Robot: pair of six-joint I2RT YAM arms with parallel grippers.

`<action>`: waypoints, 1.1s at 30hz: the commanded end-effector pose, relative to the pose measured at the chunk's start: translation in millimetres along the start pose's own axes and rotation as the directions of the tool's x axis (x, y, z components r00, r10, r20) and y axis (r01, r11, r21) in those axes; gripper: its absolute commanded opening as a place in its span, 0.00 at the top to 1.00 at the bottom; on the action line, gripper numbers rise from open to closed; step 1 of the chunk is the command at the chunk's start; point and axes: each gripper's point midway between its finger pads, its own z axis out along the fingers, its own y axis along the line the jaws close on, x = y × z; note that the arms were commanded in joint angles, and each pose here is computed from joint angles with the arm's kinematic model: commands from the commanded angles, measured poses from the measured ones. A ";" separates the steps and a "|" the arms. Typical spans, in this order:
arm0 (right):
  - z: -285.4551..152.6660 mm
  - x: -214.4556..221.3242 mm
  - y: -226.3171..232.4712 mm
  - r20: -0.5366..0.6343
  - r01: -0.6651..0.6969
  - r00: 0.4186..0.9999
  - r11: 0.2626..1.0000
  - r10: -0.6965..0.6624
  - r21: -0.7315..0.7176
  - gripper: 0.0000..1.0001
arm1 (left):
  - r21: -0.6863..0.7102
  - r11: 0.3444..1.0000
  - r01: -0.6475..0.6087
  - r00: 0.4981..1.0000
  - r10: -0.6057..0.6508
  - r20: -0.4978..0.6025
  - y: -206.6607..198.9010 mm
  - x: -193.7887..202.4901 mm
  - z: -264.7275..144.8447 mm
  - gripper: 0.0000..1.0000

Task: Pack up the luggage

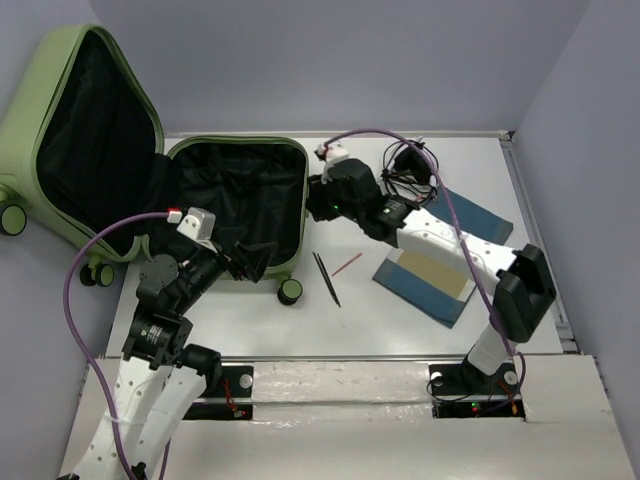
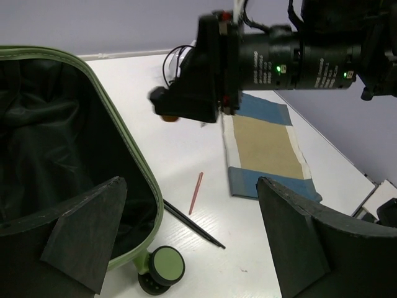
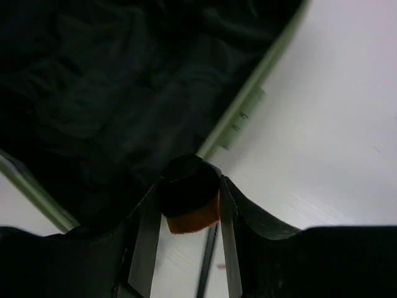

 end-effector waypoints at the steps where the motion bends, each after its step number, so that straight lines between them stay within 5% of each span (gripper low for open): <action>1: 19.1 -71.5 81.6 0.167 -0.017 0.984 0.975 0.056 -0.223 0.78 | -0.016 0.999 -0.035 0.995 0.037 0.096 -3.2 -30.5 -4.9 0.01; 3: 43.6 -58.1 89.8 0.101 -0.037 0.993 0.971 0.063 -0.235 0.48 | -0.038 0.999 -0.036 0.994 0.040 0.106 0.3 -33.2 -6.2 0.01; 4: 45.2 -68.5 86.7 0.119 -0.048 0.990 0.978 0.073 -0.204 0.20 | -0.047 0.998 -0.035 0.993 0.040 0.108 1.7 -33.7 -6.8 0.01; 7: 43.2 -54.4 62.8 0.110 -0.054 0.992 0.994 0.065 -0.095 0.05 | -0.053 0.998 -0.032 0.993 0.038 0.110 2.5 -33.2 -8.1 0.01; 12: 22.3 -28.9 -21.8 0.098 -0.121 0.989 0.987 0.110 0.109 0.13 | -0.026 0.999 -0.027 0.994 0.030 0.103 -2.2 -31.4 -5.9 0.01; 16: -2.7 -8.8 -146.0 0.119 -0.238 0.971 0.911 0.209 0.336 0.36 | -0.014 1.000 -0.017 0.995 0.018 0.095 -4.2 -28.5 -4.6 0.01; 21: 13.7 15.5 -202.4 -0.055 -0.090 0.990 0.897 0.126 0.433 0.51 | -0.008 1.000 -0.018 0.995 0.019 0.096 -5.5 -28.9 -4.6 0.01; 23: 31.4 40.8 -211.3 -0.189 0.006 0.978 0.895 0.087 0.445 0.51 | -0.008 1.000 -0.018 0.995 0.018 0.094 -5.5 -28.5 -4.5 0.01; 33: 81.2 36.9 -262.2 -0.306 0.090 0.950 0.889 0.059 0.449 0.47 | -0.022 1.000 -0.014 0.996 0.016 0.083 -1.7 -26.4 -1.9 0.01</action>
